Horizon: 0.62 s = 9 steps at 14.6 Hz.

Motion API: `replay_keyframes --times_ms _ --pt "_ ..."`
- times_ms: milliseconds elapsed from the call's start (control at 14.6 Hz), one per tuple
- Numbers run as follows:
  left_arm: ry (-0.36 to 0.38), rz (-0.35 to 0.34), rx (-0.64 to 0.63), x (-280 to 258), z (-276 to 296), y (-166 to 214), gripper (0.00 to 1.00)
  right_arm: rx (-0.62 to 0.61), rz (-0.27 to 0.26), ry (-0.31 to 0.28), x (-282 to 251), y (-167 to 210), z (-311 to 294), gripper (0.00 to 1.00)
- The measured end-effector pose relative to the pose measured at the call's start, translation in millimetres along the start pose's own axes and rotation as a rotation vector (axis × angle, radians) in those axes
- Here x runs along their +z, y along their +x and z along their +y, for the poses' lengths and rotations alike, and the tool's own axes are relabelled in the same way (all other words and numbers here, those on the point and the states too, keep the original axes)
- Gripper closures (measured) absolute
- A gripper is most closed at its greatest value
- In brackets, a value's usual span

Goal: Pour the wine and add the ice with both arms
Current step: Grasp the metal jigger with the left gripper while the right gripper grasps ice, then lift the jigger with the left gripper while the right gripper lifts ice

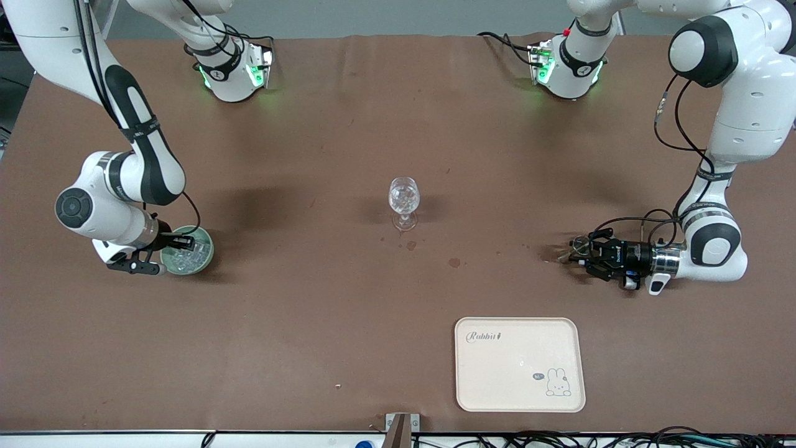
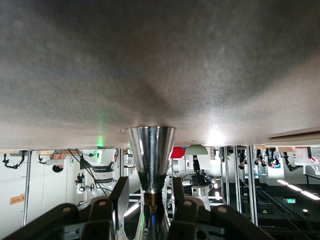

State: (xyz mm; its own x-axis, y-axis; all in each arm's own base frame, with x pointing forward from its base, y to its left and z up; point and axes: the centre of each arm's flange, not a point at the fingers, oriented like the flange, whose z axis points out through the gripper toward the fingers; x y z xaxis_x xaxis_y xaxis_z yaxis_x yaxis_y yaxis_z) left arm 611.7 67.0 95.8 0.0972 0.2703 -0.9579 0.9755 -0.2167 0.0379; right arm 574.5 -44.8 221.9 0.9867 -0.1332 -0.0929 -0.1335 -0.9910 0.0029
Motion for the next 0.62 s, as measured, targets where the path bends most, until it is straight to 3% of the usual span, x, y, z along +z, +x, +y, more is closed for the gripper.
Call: replay_keyframes --times_ms 137,619 --pt "0.001 -0.006 0.000 0 0 -1 0.78 0.000 -0.002 0.000 0 0 0 0.73" --pt "0.005 -0.015 0.010 3 3 -5 0.79 -0.002 -0.043 0.002 -27 10 -2 0.73"
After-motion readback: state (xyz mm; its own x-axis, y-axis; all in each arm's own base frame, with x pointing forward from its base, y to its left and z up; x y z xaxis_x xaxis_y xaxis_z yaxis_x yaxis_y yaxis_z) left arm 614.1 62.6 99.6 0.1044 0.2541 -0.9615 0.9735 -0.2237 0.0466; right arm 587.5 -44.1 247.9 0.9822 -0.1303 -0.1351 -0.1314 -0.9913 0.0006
